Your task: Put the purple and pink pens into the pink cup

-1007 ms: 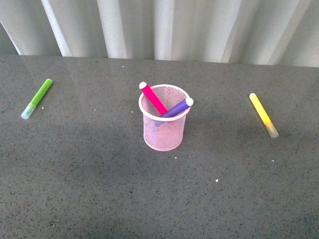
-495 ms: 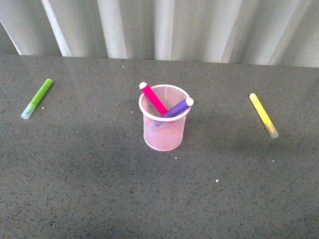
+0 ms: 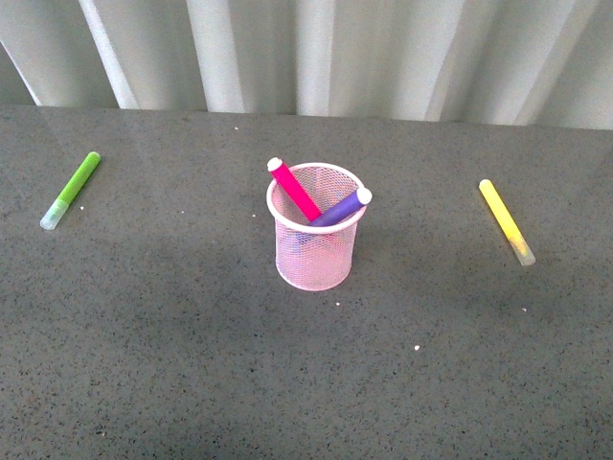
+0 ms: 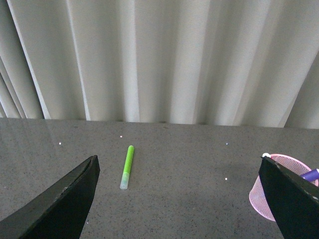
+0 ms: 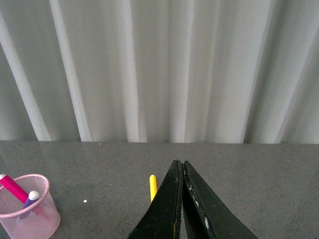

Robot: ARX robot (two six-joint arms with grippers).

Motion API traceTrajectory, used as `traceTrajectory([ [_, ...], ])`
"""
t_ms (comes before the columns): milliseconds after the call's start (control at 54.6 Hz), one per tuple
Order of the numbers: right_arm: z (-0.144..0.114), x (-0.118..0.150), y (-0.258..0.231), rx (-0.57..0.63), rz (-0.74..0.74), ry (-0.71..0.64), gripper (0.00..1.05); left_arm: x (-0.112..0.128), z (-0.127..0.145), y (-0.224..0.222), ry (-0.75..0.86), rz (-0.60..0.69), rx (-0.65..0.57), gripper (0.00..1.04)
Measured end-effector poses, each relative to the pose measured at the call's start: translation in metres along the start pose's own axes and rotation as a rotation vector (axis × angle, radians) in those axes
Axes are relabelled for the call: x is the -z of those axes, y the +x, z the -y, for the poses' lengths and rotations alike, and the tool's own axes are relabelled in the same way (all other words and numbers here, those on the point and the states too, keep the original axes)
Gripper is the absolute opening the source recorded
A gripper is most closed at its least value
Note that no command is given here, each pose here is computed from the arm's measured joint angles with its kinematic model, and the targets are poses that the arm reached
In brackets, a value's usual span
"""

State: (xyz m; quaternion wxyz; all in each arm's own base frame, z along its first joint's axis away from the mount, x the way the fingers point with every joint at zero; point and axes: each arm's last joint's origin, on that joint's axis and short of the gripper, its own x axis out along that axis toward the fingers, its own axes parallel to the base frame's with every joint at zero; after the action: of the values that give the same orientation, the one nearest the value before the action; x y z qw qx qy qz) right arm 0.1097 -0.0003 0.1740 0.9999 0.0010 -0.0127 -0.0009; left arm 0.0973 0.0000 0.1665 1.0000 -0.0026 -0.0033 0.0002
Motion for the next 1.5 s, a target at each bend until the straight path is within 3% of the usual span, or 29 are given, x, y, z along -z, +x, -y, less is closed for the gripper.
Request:
traceTrajectory([
  [476, 0.000, 0.003, -0.013, 0.001, -0.006, 0.000, 0.06, 0.000, 0.000, 0.000, 0.000, 0.000, 0.000, 0.98],
  [861, 0.000, 0.003, -0.013, 0.000, -0.007, 0.000, 0.67, 0.000, 0.000, 0.000, 0.000, 0.000, 0.000, 0.98],
  [934, 0.000, 0.003, -0.013, 0.000, -0.007, 0.000, 0.85, 0.000, 0.000, 0.000, 0.000, 0.000, 0.000, 0.98],
  [1026, 0.000, 0.003, -0.013, 0.000, -0.007, 0.001, 0.99, 0.000, 0.000, 0.000, 0.000, 0.000, 0.000, 0.98],
  [1502, 0.000, 0.003, -0.013, 0.000, -0.007, 0.001, 0.98, 0.000, 0.000, 0.000, 0.000, 0.000, 0.000, 0.98],
])
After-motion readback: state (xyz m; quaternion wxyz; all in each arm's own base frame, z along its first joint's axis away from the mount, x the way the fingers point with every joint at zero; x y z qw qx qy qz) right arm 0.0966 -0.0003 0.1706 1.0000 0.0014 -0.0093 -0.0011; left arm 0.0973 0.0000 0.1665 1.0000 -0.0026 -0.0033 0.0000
